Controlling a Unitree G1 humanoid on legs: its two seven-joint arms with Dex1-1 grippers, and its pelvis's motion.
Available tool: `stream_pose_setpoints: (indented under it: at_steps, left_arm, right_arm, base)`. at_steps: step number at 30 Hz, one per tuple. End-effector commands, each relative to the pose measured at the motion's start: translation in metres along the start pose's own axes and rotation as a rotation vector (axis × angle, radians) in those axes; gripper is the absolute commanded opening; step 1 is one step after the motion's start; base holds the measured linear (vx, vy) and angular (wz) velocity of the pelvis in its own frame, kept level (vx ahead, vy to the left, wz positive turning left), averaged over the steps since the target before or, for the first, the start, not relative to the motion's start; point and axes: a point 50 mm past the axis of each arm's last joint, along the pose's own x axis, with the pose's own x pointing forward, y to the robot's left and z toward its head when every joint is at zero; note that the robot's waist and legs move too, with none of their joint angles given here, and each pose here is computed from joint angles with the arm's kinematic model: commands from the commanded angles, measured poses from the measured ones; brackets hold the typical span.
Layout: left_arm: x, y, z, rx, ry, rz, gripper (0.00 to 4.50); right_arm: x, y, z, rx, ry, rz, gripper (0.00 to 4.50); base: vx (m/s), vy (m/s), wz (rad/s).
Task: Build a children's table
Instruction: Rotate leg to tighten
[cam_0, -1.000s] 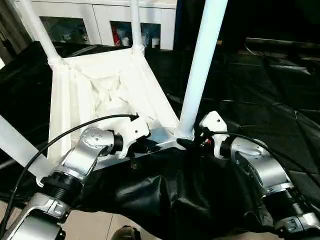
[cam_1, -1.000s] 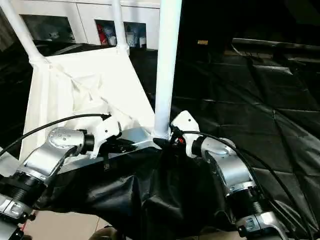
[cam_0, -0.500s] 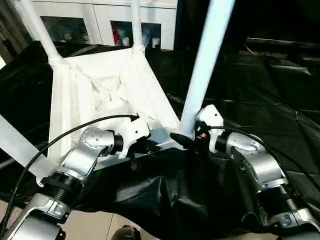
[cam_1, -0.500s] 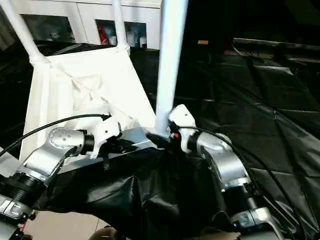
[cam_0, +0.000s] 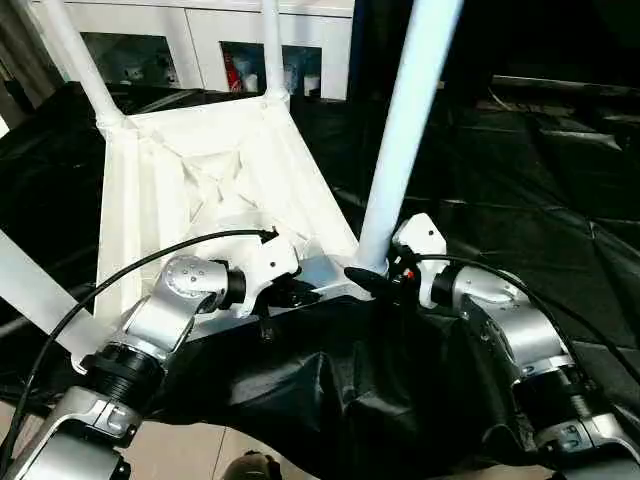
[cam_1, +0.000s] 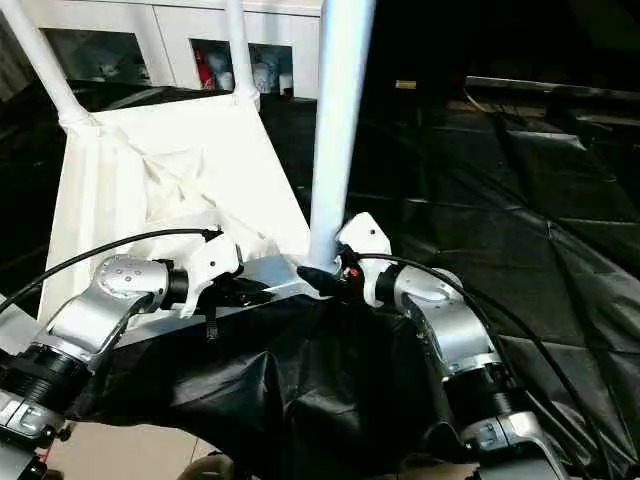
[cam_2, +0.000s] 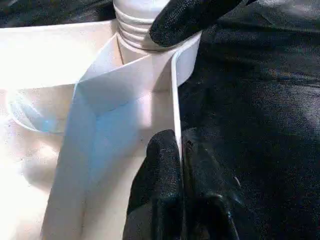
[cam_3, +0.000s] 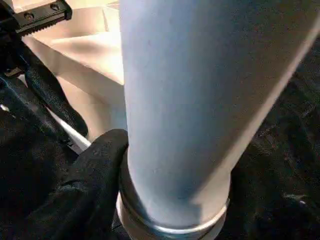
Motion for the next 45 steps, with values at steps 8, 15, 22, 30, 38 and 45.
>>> stream_pose_setpoints:
  at_steps: [8,15,22,30,38,45]
  left_arm:
    - [0.009,-0.001,-0.004,-0.035,0.005,0.043,0.00]
    - [0.041,0.020,0.032,-0.144,-0.083,0.262,0.00]
    - [0.069,0.013,0.062,-0.081,-0.148,0.229,0.00]
    - [0.054,0.006,0.044,-0.027,-0.139,0.100,0.00]
    - [0.027,-0.001,0.024,0.030,-0.123,-0.071,0.00]
    - [0.011,-0.009,0.023,0.029,-0.149,-0.237,0.00]
  right_arm:
    - [0.006,0.009,-0.009,0.075,-0.011,-0.021,2.72]
    - [0.036,0.005,-0.014,0.242,0.013,-0.436,2.72]
    - [0.068,0.021,0.009,0.261,-0.062,-0.405,3.42]
    - [0.047,0.014,0.015,0.092,-0.081,-0.271,3.87]
    - [0.001,0.008,0.009,-0.054,-0.034,0.007,3.87]
    - [-0.021,0.013,0.008,-0.077,0.023,0.203,3.87]
  base:
    - [0.000,0.000,0.00]
    - [0.000,0.000,0.00]
    - [0.008,0.000,0.00]
    - [0.007,-0.002,0.00]
    - [0.000,0.000,0.00]
    - [0.000,0.000,0.00]
